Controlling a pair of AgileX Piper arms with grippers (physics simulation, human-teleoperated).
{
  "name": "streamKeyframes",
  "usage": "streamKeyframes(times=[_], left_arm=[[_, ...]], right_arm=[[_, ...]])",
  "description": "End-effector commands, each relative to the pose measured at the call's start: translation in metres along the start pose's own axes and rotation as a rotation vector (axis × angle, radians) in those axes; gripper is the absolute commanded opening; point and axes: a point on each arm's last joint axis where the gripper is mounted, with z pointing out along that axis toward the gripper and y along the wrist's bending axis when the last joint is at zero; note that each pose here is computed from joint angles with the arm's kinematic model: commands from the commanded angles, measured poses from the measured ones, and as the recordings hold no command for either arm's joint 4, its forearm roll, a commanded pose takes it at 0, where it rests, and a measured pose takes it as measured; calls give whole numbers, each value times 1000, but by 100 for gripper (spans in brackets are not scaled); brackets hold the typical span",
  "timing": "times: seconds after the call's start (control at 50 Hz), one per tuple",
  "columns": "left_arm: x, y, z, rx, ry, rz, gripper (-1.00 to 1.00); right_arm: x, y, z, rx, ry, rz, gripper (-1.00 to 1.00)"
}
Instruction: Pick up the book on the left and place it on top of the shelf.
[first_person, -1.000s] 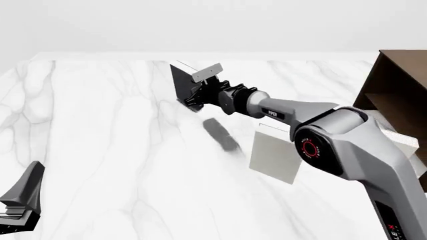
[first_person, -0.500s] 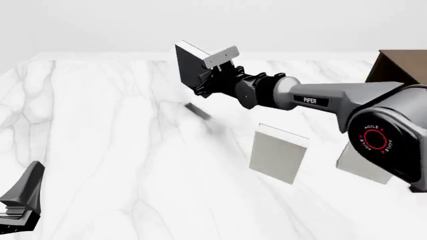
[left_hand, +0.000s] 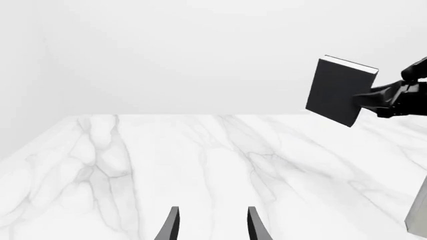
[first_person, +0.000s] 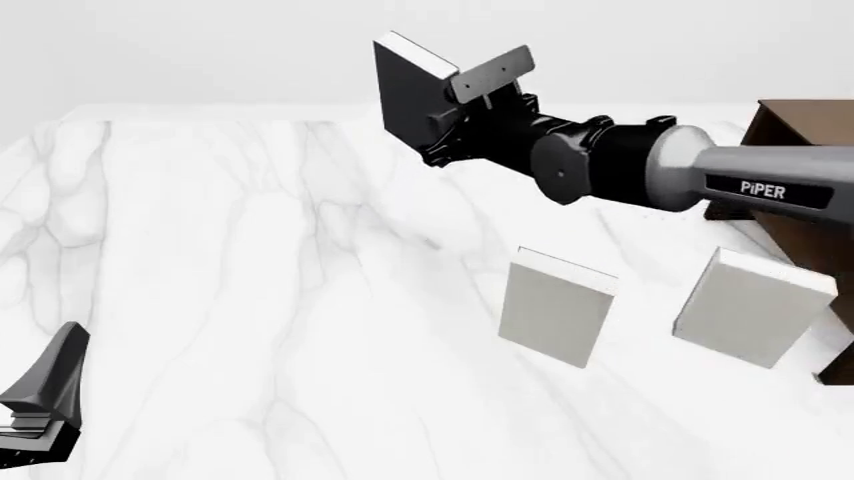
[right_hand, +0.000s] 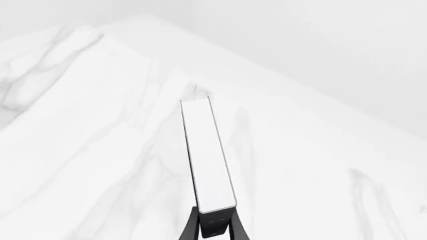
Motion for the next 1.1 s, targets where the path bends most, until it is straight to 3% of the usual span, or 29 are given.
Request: streamKeyframes(times=[0.02, 0.4, 0.62, 0.78, 1.1], left_arm=[[0, 0, 0, 0, 0, 0, 100], [0, 0, 0, 0, 0, 0, 100], [0, 0, 0, 0, 0, 0, 100], [0, 0, 0, 0, 0, 0, 100], [0, 0, 0, 0, 0, 0, 100]], right_arm=[[-25, -13, -41, 33, -59, 4, -100], [-42, -46, -107, 131, -87, -56, -100], [-45, -73, -147, 231, -90, -99, -100], [-45, -81, -173, 277, -92, -115, -100], [-48, -107, -237, 459, -111, -188, -100]])
